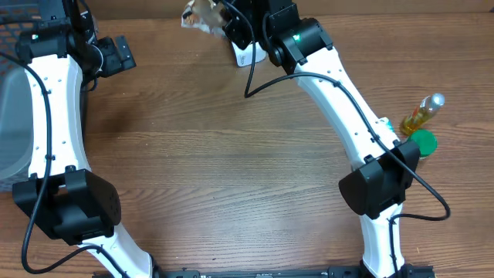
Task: Scan the item barcode
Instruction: 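Lift the snack bag with the right gripper up to the white scanner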
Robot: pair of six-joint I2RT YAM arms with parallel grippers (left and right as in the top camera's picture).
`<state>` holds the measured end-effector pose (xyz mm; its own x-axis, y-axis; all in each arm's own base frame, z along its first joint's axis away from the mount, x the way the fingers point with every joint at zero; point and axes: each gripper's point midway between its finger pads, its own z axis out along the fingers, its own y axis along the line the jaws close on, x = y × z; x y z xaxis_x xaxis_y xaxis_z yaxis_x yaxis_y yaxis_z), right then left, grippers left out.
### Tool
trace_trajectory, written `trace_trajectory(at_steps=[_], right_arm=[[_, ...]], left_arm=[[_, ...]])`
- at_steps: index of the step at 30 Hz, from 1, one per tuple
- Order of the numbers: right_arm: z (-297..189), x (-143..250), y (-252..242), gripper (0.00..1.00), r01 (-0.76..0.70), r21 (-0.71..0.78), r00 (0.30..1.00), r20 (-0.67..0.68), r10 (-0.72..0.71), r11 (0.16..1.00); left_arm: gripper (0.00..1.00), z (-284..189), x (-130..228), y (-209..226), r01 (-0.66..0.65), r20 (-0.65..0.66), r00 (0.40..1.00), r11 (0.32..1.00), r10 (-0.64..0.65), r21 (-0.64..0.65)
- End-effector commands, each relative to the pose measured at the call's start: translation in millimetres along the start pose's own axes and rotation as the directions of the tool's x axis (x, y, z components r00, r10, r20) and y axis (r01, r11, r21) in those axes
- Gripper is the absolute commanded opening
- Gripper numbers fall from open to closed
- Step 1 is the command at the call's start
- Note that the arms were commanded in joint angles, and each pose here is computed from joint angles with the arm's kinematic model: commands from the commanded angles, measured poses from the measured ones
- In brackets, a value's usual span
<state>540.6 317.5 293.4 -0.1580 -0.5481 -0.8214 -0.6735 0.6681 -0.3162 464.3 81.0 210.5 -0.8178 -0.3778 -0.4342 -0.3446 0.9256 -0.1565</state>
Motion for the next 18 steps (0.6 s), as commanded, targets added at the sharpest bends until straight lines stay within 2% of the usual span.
trace_trajectory(at_steps=[1,4,10,15,18], right_arm=[[24.8,16.6,-16.4,0.04,0.156,0.113,0.987,-0.059,-0.15,0.981],[40.7,23.0,-23.9,0.04,0.202,0.163,0.979,-0.068,-0.193,0.966],[69.4,28.0,-28.3,0.04,0.206,0.21,0.978,-0.023,-0.206,0.956],[85.7,32.2,-29.8,0.04,0.32,0.24,0.946,-0.027,-0.324,0.916],[91.9,36.2,-37.1,0.04,0.34,0.287,0.939,-0.045,-0.342,0.896]], left_arm=[[1.0,-5.1,-5.0,-2.6,0.004,0.021,1.0,1.0,-0.004,0.0],[1.0,-5.1,-5.0,-2.6,0.004,0.021,1.0,1.0,-0.004,0.0],[1.0,-5.1,-5.0,-2.6,0.004,0.021,1.0,1.0,-0.004,0.0],[1.0,-5.1,-5.0,-2.6,0.004,0.021,1.0,1.0,-0.004,0.0],[1.0,-5.1,-5.1,-2.7,0.004,0.022,1.0,1.0,-0.004,0.0]])
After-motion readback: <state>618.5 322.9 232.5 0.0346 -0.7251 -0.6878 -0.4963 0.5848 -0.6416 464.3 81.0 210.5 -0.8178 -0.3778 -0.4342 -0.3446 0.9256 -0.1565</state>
